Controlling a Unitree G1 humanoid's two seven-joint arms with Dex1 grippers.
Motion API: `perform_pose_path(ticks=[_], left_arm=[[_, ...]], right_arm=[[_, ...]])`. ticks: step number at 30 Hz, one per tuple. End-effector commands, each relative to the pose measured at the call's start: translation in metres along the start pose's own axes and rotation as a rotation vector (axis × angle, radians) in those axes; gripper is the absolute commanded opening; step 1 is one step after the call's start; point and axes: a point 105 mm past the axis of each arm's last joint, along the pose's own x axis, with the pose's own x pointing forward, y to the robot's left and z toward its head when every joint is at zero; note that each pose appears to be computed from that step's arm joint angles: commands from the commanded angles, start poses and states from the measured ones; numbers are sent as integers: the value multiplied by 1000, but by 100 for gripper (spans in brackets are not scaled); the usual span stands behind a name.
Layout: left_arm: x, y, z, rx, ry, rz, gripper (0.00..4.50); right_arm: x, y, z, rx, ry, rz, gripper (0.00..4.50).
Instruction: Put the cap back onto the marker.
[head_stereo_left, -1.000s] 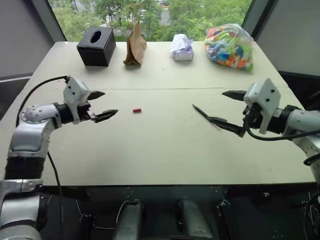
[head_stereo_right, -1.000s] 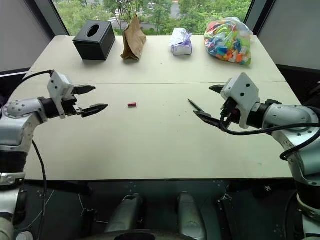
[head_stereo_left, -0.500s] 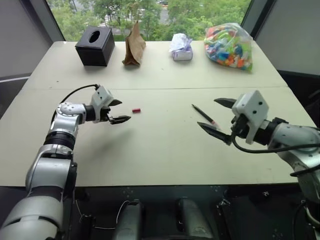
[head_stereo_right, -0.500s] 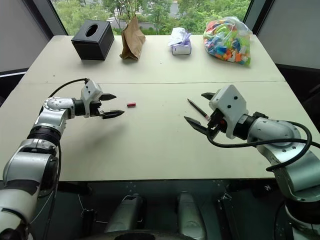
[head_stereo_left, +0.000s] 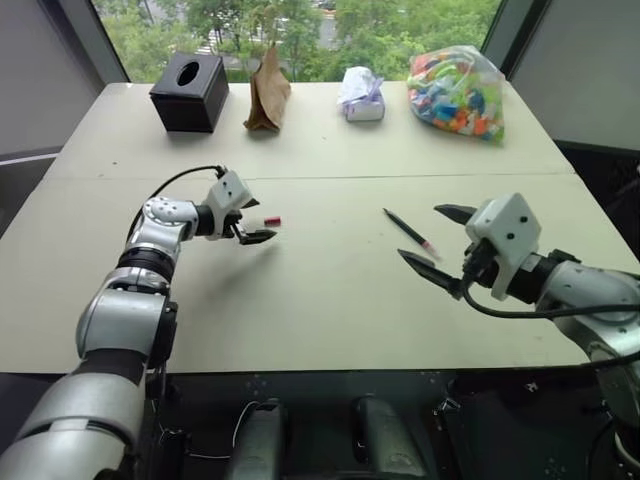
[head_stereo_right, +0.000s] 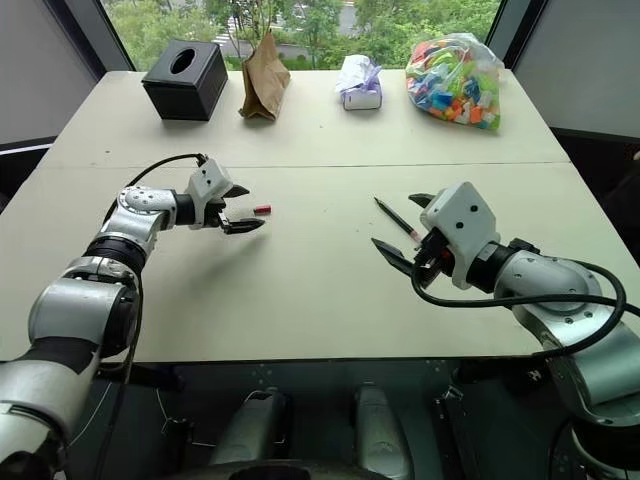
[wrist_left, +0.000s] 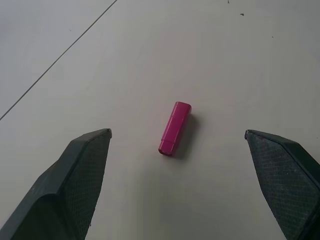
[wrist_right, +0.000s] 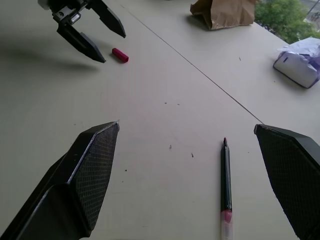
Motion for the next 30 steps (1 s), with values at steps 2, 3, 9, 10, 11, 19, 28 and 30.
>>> perform_pose_path(ticks=[2, 3, 9, 10, 11, 19, 28, 30], left_arm=[[3, 6, 10, -1, -5, 28, 448], [4, 5, 9, -14, -3, 30, 448], [12, 1, 5, -47, 8, 40, 448], [13, 1, 5, -51, 9, 41, 448], [14, 1, 5, -56, 11, 41, 448], [18, -2, 5, -63, 18, 36, 213], [17, -5, 0, -65, 29, 20, 2], [17, -6, 0, -62, 26, 8, 2]], right_arm=[[-7, -3, 15, -51, -53, -48, 450], [-8, -3, 15, -53, -52, -51, 450], [-10, -4, 16, -57, -48, -63, 450], [-10, -4, 16, -59, -48, -65, 450], [-10, -4, 16, -61, -47, -66, 450], [-12, -5, 16, -67, -40, -72, 450], [-13, -6, 17, -68, -35, -76, 450], [-12, -6, 17, -67, -35, -73, 450]])
